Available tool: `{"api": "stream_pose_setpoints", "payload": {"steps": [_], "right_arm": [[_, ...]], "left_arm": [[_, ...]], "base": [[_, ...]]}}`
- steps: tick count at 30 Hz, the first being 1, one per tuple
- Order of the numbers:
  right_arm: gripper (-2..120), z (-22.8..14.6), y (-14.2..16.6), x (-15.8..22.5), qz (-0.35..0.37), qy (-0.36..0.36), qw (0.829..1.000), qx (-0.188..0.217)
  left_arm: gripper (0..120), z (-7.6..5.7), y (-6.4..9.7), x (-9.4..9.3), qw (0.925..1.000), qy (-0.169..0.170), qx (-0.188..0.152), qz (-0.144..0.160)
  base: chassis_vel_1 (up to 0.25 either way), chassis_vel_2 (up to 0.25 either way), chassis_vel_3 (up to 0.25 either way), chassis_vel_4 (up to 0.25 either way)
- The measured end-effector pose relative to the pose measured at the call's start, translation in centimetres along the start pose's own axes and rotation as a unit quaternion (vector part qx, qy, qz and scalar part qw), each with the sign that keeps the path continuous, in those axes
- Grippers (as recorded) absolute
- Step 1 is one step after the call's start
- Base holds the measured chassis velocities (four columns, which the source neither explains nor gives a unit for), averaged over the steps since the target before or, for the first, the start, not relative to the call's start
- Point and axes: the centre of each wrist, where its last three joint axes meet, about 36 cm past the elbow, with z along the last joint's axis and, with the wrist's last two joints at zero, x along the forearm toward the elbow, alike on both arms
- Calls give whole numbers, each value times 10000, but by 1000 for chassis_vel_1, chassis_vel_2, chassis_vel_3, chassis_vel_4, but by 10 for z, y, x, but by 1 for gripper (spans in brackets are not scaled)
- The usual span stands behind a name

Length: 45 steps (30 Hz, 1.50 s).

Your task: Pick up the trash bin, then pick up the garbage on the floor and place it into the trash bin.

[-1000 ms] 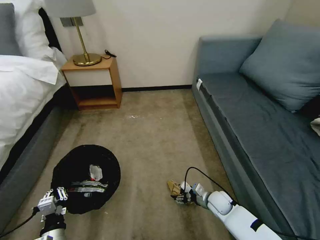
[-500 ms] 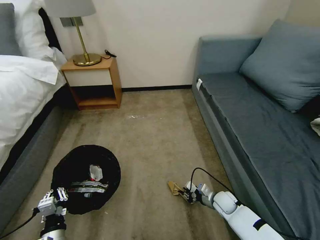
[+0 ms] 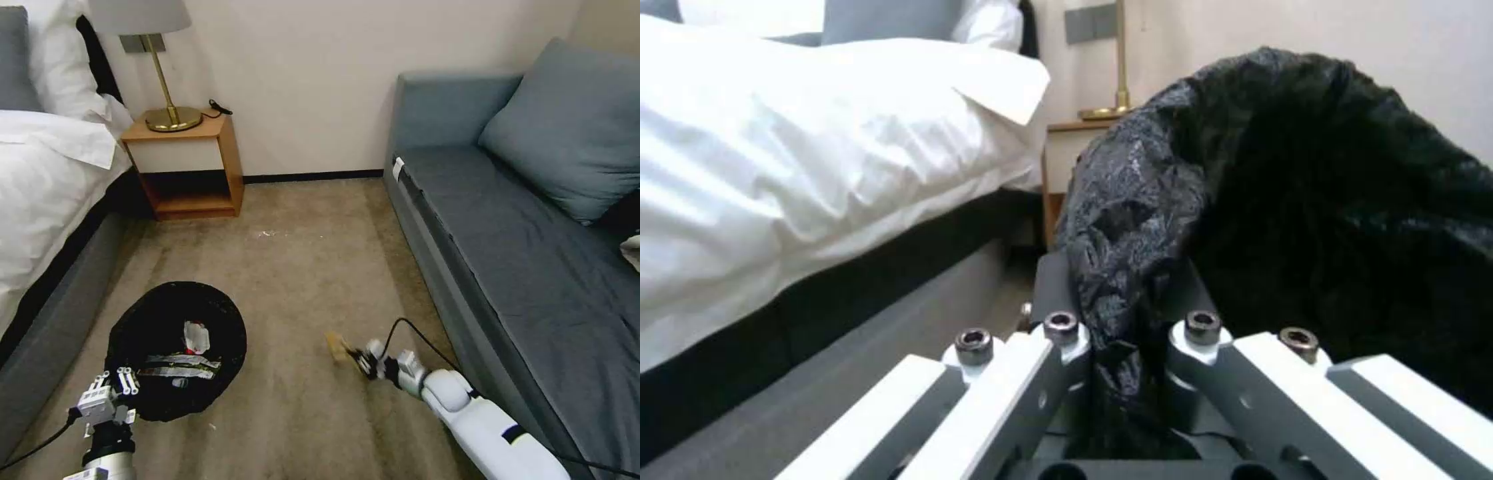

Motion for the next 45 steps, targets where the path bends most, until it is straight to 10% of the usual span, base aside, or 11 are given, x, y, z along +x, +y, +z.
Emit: {"api": "stream_pose_setpoints", "payload": {"steps": [13,36,45], "right_arm": [[0,-148,172,-77,-843,-1716,9643,-1830],[0,-97,226,-91,-1008,-1295,9807,-1061],[33,-87,229,-82,-961,-1275,9827,-939]], "left_arm": [[5,7,-9,-1,9998,155,135,-48],[5,2,-19,-1,9984,278,496,74],[5,8,-17,-1,9983,320,482,40]], "base": [[0,0,0,0],[0,0,0,0],[0,0,0,0]]}}
